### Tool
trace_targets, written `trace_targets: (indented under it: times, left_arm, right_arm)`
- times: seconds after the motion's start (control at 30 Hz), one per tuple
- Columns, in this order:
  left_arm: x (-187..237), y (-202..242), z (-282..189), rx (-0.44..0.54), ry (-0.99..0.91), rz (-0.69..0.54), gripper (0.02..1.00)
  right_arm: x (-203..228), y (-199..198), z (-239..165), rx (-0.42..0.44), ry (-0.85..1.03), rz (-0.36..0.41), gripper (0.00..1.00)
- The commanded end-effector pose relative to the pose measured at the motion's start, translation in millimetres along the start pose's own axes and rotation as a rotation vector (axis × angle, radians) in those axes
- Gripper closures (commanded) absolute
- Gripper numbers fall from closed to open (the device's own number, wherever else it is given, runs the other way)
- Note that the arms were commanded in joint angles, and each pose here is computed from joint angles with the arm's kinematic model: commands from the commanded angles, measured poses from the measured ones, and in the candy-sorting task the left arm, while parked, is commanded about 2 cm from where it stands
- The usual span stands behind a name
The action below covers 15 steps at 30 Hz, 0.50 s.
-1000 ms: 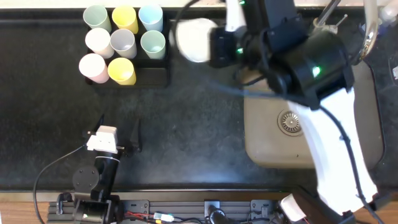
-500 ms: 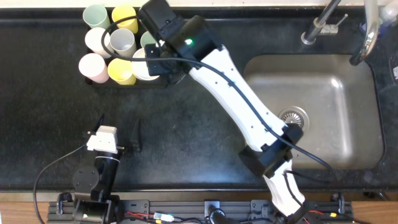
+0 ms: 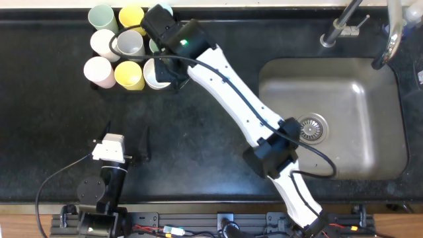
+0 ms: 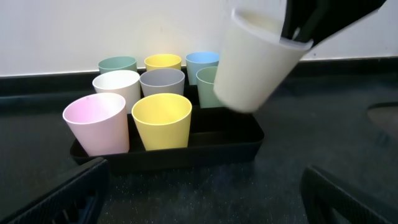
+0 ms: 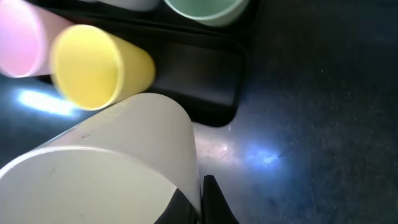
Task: Store Cups
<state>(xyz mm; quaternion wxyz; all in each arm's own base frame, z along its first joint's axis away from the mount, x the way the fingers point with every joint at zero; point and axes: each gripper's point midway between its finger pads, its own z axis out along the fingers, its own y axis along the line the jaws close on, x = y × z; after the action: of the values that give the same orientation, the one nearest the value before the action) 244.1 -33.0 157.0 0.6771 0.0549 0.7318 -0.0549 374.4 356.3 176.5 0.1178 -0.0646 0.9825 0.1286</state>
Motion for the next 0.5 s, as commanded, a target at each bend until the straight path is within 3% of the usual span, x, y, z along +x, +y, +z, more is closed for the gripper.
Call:
trace_targets:
  times: [0.03, 0.5]
  left_arm:
    - [-1, -1, -1, 0.004, -0.005, -0.014, 0.02]
    - [-1, -1, -1, 0.004, -0.005, -0.014, 0.018]
  right_arm:
    - [-9, 0, 3, 0.018, -0.045, 0.023, 0.956]
    - [-16, -9, 48, 0.084, -0.042, 0.072, 0.956]
